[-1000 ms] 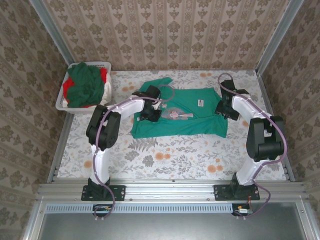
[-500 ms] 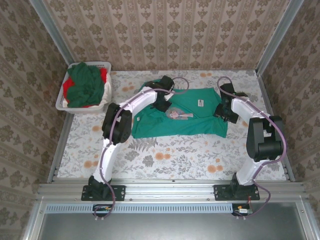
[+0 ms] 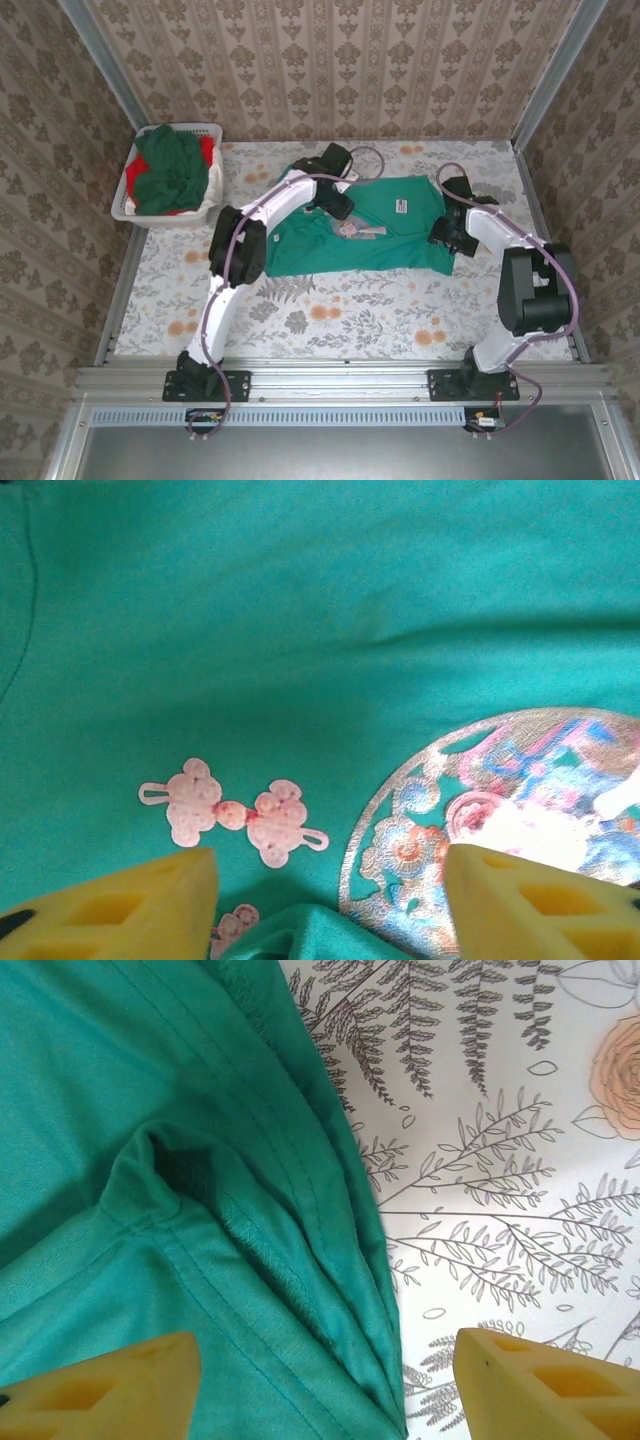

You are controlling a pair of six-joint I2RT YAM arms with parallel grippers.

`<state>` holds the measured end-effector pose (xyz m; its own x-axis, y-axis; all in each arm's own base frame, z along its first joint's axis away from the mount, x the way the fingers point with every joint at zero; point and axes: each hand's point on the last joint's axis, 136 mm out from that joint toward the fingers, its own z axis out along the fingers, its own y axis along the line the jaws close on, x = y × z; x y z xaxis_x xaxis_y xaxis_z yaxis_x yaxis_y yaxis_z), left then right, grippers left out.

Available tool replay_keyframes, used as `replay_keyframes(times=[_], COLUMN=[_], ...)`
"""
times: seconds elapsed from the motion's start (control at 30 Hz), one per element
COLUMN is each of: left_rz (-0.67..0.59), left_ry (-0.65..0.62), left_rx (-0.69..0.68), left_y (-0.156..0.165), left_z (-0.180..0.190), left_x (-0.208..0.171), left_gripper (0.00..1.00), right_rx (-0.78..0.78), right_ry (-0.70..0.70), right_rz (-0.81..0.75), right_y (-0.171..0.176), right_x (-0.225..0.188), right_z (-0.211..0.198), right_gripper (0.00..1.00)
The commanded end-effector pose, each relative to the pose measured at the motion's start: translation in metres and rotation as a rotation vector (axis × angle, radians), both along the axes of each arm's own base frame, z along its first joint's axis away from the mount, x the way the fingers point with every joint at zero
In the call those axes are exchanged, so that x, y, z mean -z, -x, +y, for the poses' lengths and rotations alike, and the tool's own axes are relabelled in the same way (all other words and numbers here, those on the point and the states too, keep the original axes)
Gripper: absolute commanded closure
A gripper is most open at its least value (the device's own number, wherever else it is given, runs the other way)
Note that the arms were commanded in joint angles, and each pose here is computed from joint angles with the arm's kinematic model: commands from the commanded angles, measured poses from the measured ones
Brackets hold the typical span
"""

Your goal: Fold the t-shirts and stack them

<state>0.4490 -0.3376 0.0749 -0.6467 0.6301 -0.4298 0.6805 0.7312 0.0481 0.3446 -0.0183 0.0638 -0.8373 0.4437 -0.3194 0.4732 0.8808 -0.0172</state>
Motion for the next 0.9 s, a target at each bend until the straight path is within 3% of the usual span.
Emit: replay_keyframes(times=[0.0,0.07,0.2,0.27,0.37,0.57,0.87], left_rz=[-0.042,-0.102,-0.135,-0.078,-0.052,-0.033,-0.021], left_ry=[0.168,0.219,0.131,0.044,-0.05,-0.077,-0.117], left_rx=[-0.064,-0.045,-0.027,0.035,0.13,0.2,0.245], left_y=[0.012,0.029,0.053,0.062,0.063,0.042,0.028], left_z=[0.019,0.036,0.083,0.098,0.109,0.107,0.098], left_x=[-0.058,-0.067,-0.043,-0.021,0.001,0.016,0.036], left_gripper=[0.24,0.0,0.0,0.0,0.14,0.4,0.57], right_rx=[-0.005,-0.016,-0.018,-0.019,-0.017,-0.017,-0.014], right_ry=[-0.024,-0.044,-0.049,-0.053,-0.053,-0.041,-0.042], right_rz=[-0.039,-0.052,-0.055,-0.055,-0.054,-0.043,-0.038], right_y=[0.005,0.006,0.007,0.006,0.007,0.01,0.009], right_x=[-0.007,-0.006,-0.005,-0.004,-0.004,-0.002,0.003], right_z=[0.003,0.006,0.008,0.008,0.008,0.006,0.006], right_gripper=[0.3,0.3,0.3,0.3,0.29,0.29,0.29])
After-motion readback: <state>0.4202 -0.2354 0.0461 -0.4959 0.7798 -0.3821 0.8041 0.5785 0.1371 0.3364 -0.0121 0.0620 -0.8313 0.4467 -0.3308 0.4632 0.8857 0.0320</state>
